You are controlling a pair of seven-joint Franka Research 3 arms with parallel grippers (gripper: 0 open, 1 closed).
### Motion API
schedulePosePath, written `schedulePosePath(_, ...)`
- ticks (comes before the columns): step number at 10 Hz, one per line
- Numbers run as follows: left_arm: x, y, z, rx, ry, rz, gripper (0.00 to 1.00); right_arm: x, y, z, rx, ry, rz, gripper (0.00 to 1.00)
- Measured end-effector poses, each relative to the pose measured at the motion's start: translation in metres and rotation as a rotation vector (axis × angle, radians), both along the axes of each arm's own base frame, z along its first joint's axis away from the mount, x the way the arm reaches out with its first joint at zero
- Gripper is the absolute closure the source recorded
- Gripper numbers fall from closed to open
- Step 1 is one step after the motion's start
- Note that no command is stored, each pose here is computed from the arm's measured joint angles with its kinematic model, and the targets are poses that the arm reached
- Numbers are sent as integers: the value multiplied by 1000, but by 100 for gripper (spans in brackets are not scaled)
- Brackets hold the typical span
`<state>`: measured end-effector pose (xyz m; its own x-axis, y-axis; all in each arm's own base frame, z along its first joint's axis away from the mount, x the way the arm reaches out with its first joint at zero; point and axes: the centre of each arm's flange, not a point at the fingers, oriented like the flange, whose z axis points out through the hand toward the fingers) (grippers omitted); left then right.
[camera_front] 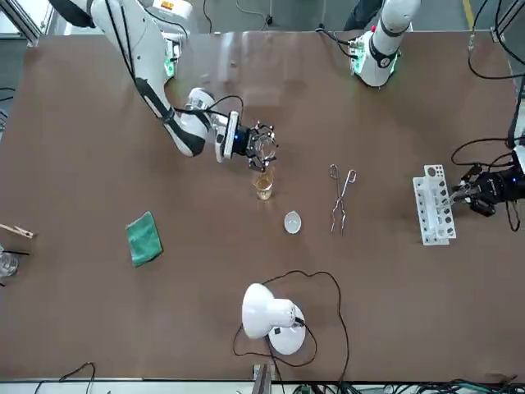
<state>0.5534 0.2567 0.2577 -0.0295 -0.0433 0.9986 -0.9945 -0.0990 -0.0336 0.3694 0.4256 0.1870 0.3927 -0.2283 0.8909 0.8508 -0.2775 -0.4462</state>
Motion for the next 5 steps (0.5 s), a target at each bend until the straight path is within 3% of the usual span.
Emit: schedulePosePath(5,-22,4,-26,-51,-22,14,79,-3,7,0,-12,52,9,62)
